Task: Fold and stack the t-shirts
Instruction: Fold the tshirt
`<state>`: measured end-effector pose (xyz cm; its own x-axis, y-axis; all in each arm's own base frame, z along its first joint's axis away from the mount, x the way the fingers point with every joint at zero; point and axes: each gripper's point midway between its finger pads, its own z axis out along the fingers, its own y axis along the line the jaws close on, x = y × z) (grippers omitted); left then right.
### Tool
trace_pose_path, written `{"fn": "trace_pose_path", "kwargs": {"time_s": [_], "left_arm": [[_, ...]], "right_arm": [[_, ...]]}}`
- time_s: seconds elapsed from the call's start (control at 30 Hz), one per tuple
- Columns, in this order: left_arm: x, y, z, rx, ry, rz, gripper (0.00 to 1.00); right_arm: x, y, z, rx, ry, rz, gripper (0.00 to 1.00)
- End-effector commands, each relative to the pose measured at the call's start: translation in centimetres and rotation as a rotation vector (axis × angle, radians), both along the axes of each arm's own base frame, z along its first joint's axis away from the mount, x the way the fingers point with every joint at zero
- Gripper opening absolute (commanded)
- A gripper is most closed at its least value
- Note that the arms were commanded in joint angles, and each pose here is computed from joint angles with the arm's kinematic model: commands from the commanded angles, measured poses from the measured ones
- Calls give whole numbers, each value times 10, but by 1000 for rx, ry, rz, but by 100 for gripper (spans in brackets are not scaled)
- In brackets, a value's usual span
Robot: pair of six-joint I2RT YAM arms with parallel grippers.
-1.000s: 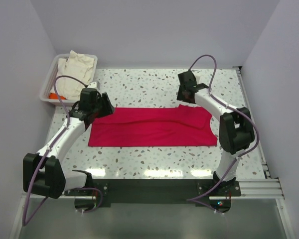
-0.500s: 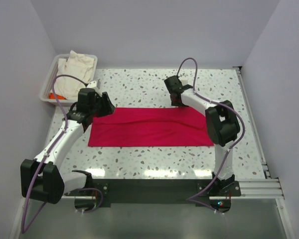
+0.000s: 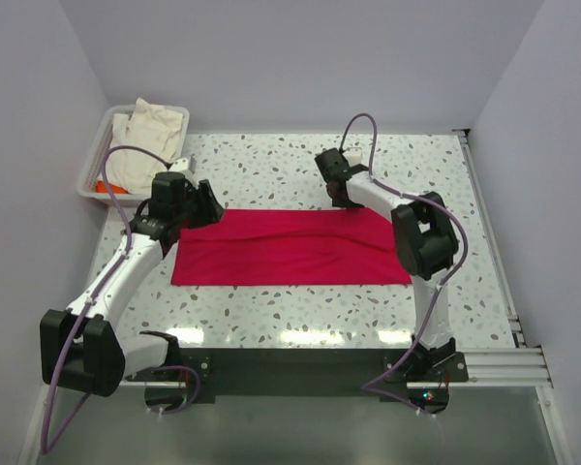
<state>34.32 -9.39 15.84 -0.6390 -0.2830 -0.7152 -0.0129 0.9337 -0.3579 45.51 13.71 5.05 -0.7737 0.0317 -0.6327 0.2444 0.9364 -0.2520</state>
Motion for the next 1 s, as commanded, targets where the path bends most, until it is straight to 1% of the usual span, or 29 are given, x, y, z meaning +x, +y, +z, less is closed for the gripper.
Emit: {"fn": "trace_pose_path", "kwargs": {"time_s": [0.0, 0.03, 0.13, 0.17, 0.23, 0.27, 0.37, 0.43, 0.47, 0.57, 0.73, 0.77, 0.83, 0.87, 0.9, 0.93, 0.97], "left_arm": [[0, -2, 9, -6, -41, -21, 57], [0, -2, 8, -5, -39, -21, 57], [0, -2, 8, -8, -37, -21, 57], [-1, -3, 7, -9, -36, -23, 57], [-1, -3, 6, -7, -34, -22, 57], [0, -3, 7, -9, -36, -23, 57], [-1, -3, 7, -9, -37, -23, 57], [-1, -3, 7, -10, -37, -25, 57], [-2, -3, 8, -10, -37, -25, 57], [-2, -4, 8, -14, -39, -27, 57], [-3, -4, 8, -16, -39, -30, 57], [-3, -5, 8, -17, -37, -31, 57], [-3, -5, 8, -18, -40, -32, 57], [-3, -5, 8, -18, -40, -32, 57], [-3, -5, 9, -20, -41, -33, 57], [-4, -5, 7, -21, -38, -34, 57], [-3, -5, 7, -21, -38, -34, 57]], "right_arm": [[8, 2, 12, -30, -41, -15, 47], [8, 2, 13, -29, -44, -20, 42], [6, 2, 16, -27, -54, -34, 38], [6, 1, 18, -27, -57, -38, 33], [3, 0, 21, -27, -63, -49, 28], [2, -1, 25, -24, -70, -55, 22], [-3, -5, 33, -14, -87, -75, 10], [-6, -5, 38, 1, -96, -82, 5], [-9, -6, 42, 7, -102, -84, 1], [-17, -7, 44, 27, -102, -89, 0], [-30, -6, 59, 106, -142, -96, 0], [-38, -5, 52, 115, -124, -88, 0], [-44, -3, 59, 157, -148, -96, 0], [-52, -3, 51, 161, -129, -94, 0], [-57, 1, 49, 192, -122, -85, 0], [-59, 4, 55, 234, -151, -95, 0], [-70, 4, 44, 245, -129, -95, 0]]}}
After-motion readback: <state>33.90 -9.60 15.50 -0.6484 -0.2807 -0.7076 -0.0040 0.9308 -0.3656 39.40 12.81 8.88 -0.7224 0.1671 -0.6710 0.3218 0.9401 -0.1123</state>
